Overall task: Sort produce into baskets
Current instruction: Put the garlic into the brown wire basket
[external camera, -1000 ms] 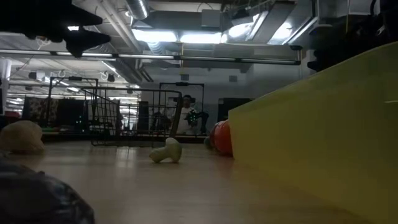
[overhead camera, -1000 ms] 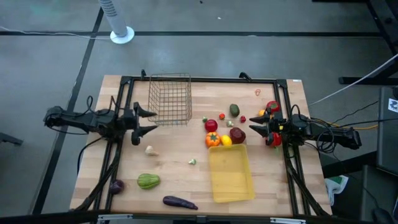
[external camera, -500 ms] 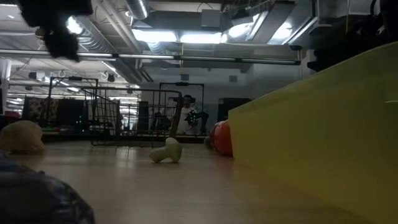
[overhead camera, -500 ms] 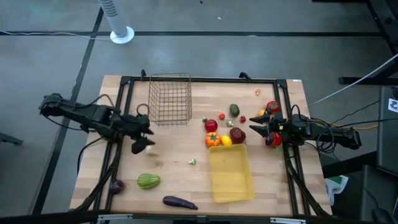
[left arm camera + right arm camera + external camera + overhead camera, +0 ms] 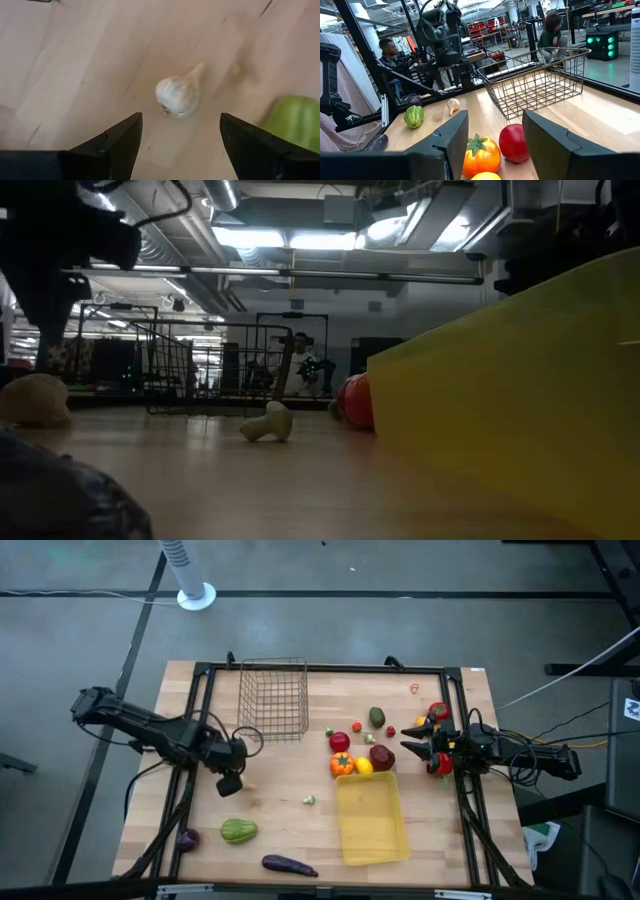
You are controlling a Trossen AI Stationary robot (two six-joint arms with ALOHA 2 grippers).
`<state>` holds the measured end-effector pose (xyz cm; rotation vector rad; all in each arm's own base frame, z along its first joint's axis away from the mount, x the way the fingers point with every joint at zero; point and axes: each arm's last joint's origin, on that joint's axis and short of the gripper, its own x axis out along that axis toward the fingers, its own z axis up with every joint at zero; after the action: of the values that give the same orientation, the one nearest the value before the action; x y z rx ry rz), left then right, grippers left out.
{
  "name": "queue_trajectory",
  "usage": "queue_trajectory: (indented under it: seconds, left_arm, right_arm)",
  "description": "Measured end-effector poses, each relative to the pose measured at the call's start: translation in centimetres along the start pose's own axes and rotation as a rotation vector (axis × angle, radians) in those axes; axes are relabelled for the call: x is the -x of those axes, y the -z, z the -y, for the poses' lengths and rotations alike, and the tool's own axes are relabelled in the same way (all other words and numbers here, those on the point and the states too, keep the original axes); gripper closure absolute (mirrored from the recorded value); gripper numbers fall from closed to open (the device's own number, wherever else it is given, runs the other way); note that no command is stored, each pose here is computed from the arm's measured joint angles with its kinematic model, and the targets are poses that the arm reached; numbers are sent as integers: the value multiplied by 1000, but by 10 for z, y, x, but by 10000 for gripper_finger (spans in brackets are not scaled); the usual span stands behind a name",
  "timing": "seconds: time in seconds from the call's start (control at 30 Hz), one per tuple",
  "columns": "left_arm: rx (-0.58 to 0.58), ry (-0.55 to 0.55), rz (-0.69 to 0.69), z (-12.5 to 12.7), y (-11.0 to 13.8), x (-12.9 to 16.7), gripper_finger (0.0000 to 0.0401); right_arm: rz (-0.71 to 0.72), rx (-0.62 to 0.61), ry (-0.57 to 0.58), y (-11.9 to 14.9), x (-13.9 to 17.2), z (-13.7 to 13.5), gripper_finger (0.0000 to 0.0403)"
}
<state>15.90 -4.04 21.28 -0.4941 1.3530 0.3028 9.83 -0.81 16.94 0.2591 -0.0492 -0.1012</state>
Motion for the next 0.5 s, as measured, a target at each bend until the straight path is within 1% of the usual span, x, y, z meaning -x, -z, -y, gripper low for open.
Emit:
queue_trajectory:
  seconds: [0.3, 0.5]
  left_arm:
    - [-9, -81, -85, 6, -6, -21, 141]
    - [-9, -85, -89, 11, -13, -33, 141]
  right_arm:
    - [0, 0, 0, 0, 0, 0, 216]
    - [0, 1, 0, 0, 0, 0, 216]
